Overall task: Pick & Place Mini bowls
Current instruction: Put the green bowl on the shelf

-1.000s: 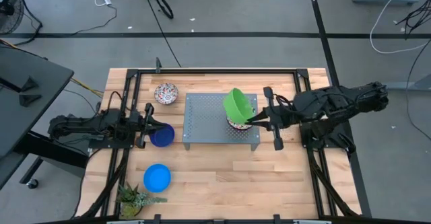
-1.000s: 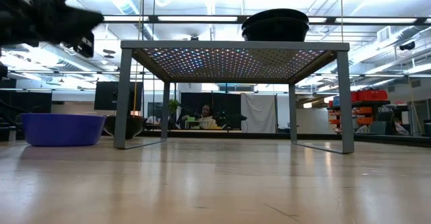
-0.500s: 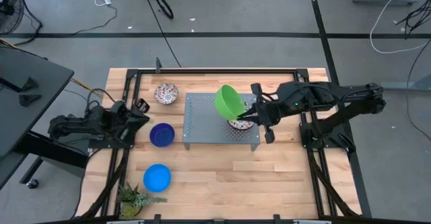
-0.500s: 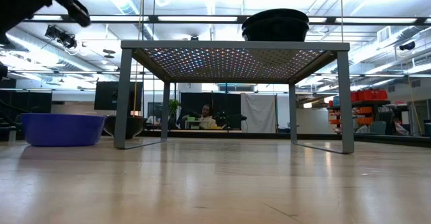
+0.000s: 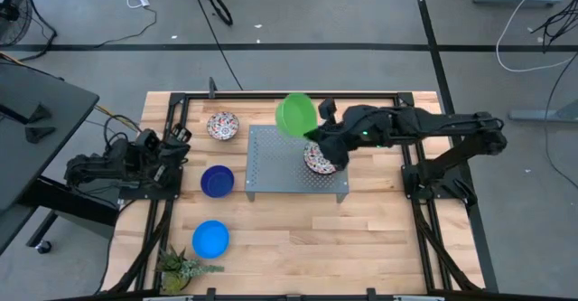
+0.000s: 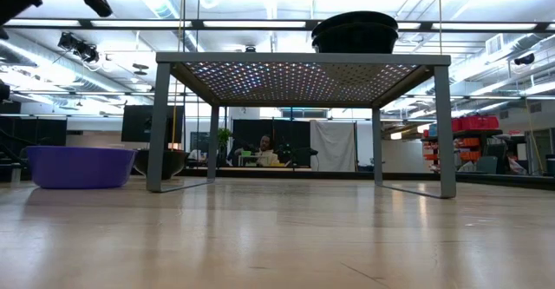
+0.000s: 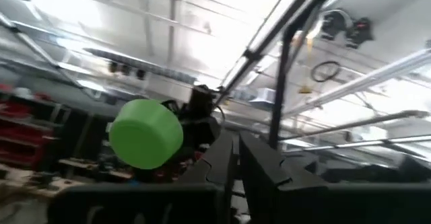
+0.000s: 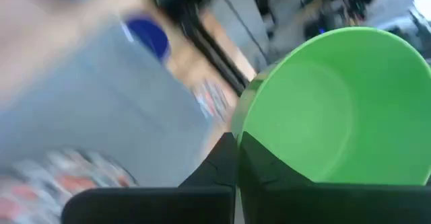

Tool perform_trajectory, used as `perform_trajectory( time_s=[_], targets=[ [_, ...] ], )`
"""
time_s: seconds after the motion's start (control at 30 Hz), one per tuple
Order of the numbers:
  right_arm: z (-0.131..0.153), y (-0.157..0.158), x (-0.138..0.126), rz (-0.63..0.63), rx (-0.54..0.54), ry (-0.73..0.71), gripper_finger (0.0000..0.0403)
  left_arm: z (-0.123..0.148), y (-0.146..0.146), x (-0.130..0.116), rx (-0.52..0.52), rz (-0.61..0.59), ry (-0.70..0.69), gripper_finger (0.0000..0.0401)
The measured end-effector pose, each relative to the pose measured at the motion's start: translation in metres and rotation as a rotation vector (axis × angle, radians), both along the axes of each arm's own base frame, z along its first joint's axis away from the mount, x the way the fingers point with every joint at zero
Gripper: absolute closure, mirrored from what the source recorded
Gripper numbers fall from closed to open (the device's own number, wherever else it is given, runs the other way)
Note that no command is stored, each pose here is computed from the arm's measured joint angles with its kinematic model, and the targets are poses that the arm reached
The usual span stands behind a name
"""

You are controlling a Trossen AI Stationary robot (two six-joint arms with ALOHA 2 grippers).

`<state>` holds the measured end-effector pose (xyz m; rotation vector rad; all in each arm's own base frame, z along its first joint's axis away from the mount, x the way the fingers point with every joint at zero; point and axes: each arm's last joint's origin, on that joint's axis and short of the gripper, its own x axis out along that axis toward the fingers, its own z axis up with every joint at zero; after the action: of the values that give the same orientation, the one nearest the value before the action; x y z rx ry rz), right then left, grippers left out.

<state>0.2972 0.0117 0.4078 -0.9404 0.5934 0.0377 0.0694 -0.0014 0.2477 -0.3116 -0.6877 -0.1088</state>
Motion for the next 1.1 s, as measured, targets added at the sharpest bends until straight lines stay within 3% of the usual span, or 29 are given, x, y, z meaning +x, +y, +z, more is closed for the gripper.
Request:
perform_trajectory(
  time_s=[0.33,0.43,0.6,0.7,0.83,1.1],
  targets=[
    [-0.021,-0.029,0.018,-0.164,-0.522,0.265,0.0403,-0.008,0.006,0.006,-0.119,0.166,0.109,0.0369],
    [-0.024,-0.034,0.021,-0.198,-0.629,0.332,0.0403,-0.009,0.007,0.007,-0.144,0.206,0.122,0.0369],
    [-0.023,-0.037,0.022,-0.195,-0.708,0.373,0.0403,-0.012,0.008,0.013,-0.16,0.237,0.166,0.0369],
    [-0.022,-0.038,0.021,-0.176,-0.809,0.438,0.0403,-0.005,0.008,0.017,-0.165,0.248,0.18,0.0369],
    [-0.021,-0.041,0.021,-0.157,-0.93,0.528,0.0403,0.019,0.009,0.022,-0.142,0.302,0.216,0.0369],
    [-0.021,-0.042,0.021,-0.161,-0.951,0.547,0.0403,0.079,0.011,0.052,-0.057,0.466,0.456,0.0369]
  ],
)
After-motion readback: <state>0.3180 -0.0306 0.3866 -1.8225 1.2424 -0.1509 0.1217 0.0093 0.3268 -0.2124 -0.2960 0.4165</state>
